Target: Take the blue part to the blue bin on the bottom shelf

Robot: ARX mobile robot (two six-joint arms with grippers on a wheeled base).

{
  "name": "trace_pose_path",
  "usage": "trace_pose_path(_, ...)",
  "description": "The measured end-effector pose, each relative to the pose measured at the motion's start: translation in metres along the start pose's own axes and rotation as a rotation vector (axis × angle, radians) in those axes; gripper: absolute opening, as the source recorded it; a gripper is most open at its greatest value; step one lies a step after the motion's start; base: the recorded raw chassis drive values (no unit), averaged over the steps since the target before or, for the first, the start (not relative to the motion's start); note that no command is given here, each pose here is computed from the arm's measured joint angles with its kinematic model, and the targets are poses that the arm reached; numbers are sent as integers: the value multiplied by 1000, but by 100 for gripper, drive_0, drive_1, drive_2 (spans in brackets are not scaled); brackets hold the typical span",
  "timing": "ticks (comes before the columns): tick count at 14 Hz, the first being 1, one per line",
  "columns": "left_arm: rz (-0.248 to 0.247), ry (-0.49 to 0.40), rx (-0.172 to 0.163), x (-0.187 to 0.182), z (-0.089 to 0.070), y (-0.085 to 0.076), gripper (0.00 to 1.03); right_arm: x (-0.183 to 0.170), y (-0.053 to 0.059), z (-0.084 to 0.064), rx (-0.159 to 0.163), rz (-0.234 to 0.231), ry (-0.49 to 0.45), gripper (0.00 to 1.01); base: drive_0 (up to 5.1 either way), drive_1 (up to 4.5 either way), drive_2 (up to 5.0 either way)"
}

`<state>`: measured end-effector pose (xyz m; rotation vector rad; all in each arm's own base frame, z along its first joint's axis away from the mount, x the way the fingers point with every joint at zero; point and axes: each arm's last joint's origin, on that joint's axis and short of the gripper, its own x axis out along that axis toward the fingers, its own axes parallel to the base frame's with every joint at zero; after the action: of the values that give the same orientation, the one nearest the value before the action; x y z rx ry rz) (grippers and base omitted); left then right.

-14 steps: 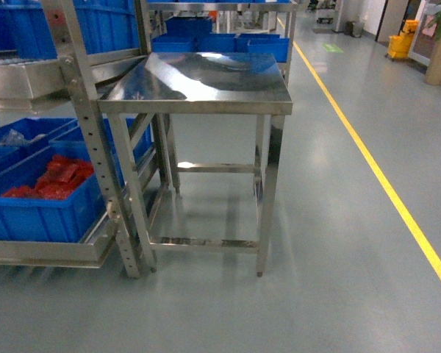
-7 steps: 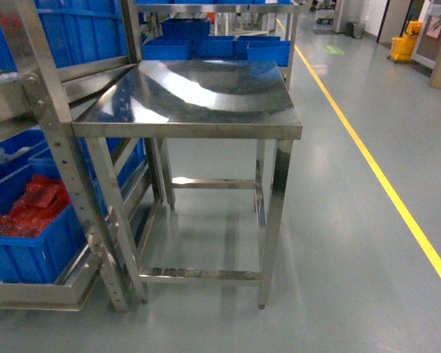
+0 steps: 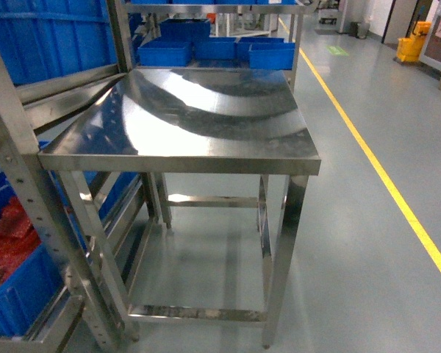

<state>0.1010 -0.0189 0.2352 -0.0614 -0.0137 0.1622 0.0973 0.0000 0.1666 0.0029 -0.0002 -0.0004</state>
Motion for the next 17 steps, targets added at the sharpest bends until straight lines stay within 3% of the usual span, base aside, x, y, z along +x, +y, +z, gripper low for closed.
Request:
trace_pose_path(4,1,5,2,1,-1,0,43,0,0,0,0,0,2,98,0,0,0)
trace_pose_path(17,1,2,-6,0,-1,0,43,0,0,0,0,0,0,98,-472,265,265)
